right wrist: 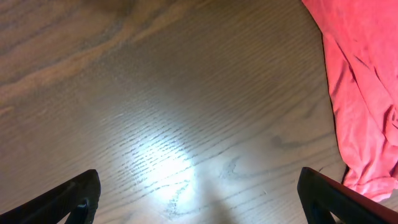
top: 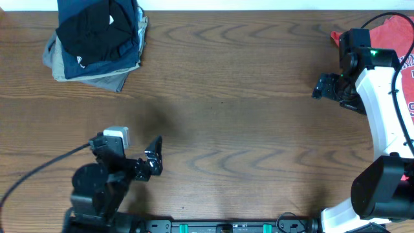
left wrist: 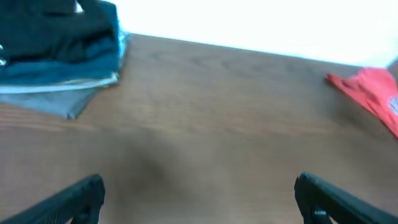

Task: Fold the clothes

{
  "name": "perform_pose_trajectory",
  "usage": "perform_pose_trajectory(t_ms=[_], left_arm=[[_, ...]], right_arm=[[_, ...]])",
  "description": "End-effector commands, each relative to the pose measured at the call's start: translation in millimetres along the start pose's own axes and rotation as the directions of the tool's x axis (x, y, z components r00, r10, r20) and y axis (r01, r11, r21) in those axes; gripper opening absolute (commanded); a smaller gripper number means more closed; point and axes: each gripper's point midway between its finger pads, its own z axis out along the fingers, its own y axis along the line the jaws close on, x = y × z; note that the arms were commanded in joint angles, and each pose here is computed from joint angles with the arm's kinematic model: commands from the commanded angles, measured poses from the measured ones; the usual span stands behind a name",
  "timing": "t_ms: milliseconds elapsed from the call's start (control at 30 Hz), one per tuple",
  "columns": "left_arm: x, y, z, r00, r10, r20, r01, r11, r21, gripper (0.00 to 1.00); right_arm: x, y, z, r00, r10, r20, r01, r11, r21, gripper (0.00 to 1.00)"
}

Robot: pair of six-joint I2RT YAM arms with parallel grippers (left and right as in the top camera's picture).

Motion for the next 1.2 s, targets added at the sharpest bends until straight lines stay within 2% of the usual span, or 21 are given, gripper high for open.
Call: perform_pose_trajectory(t_ms=[0, 267, 400, 667, 867, 1167], left_arm=[[14.2, 18.6, 10.9, 0.996, 0.020, 0.090, -0.017, 0.999, -0.034, 0.98], [14.0, 27.1, 29.2, 0.936, 0.065, 0.345, -0.067, 0.998, -0.005, 0.98], [15.7, 35.3, 32.2, 0.902, 0.075, 0.424, -0.074, 0.997, -0.019, 0.98], [19.6, 53.4, 30.1, 0.906, 0.086, 0.414, -0.050, 0.994, -0.097, 0.98], [62.1, 66.7, 43.9, 0.968, 0.072, 0.240, -0.040, 0.990, -0.135, 0.98], [61.0, 65.9, 43.9, 0.967, 0.073, 0.244, -0.042, 0.990, -0.131, 0.98]], right_arm=[[-3.3, -2.8, -2.4, 1.000, 0.001, 0.011, -0.001, 1.000, 0.001, 0.99], [-3.3, -2.9, -2.4, 1.000, 0.001, 0.011, -0.001, 1.000, 0.001, 0.99], [-3.3, -2.9, -2.4, 1.000, 0.001, 0.011, -0.001, 1.000, 0.001, 0.99], [-3.3, -2.8, -2.4, 1.000, 0.001, 0.011, -0.001, 1.000, 0.001, 0.99], [-3.3, -2.9, -2.4, 1.000, 0.001, 0.011, -0.001, 1.000, 0.001, 0.99], [-3.3, -2.9, -2.4, 1.000, 0.001, 0.011, -0.001, 1.000, 0.001, 0.99]])
